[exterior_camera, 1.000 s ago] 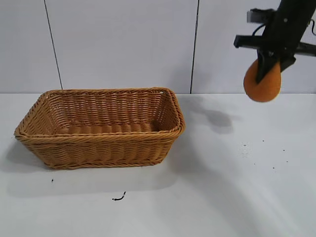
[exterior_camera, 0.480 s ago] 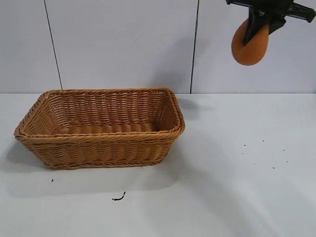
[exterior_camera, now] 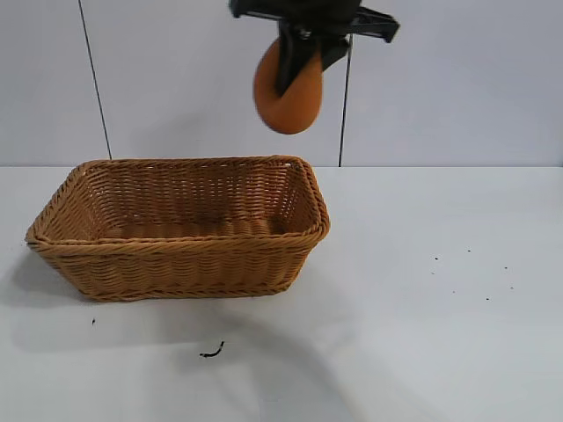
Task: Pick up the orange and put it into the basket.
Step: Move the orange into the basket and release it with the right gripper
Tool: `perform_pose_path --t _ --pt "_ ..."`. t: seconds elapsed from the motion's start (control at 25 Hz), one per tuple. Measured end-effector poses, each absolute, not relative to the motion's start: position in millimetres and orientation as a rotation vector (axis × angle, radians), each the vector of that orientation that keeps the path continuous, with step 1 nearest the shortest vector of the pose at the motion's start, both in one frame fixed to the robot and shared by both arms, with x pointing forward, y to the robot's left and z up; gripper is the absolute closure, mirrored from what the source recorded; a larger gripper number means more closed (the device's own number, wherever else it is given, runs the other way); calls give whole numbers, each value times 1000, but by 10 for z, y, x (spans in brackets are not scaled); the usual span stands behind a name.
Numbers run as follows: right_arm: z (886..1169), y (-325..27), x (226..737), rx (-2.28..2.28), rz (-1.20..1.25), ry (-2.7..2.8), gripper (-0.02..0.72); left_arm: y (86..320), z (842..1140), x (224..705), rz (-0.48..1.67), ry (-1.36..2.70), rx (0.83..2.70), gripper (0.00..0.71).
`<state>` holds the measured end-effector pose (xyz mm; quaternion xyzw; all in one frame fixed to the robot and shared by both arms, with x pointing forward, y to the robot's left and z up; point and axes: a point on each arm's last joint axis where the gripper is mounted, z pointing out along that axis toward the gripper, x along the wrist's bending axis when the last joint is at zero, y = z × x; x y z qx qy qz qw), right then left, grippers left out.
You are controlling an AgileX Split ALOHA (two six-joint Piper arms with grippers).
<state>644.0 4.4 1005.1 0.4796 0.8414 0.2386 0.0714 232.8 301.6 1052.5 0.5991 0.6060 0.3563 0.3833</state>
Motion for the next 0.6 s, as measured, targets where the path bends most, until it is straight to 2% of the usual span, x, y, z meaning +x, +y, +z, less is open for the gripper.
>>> perform_pose_path --t 0.24,0.36,0.4,0.48,0.6 --pt "9494 156 6534 1462 657 2556 648 3016 10525 2328 908 1545 1527 44" --pt "9386 163 6544 1469 633 2566 644 3016 10525 2328 908 1545 1527 44" --pt "9375 164 6546 1471 632 2566 622 3016 10525 2328 908 1545 1527 44" --pt "9377 166 6549 1469 638 2563 488 3016 10525 2328 908 1545 1527 44" --pt "9399 161 6540 1470 632 2567 162 3016 10525 2328 908 1545 1527 44"
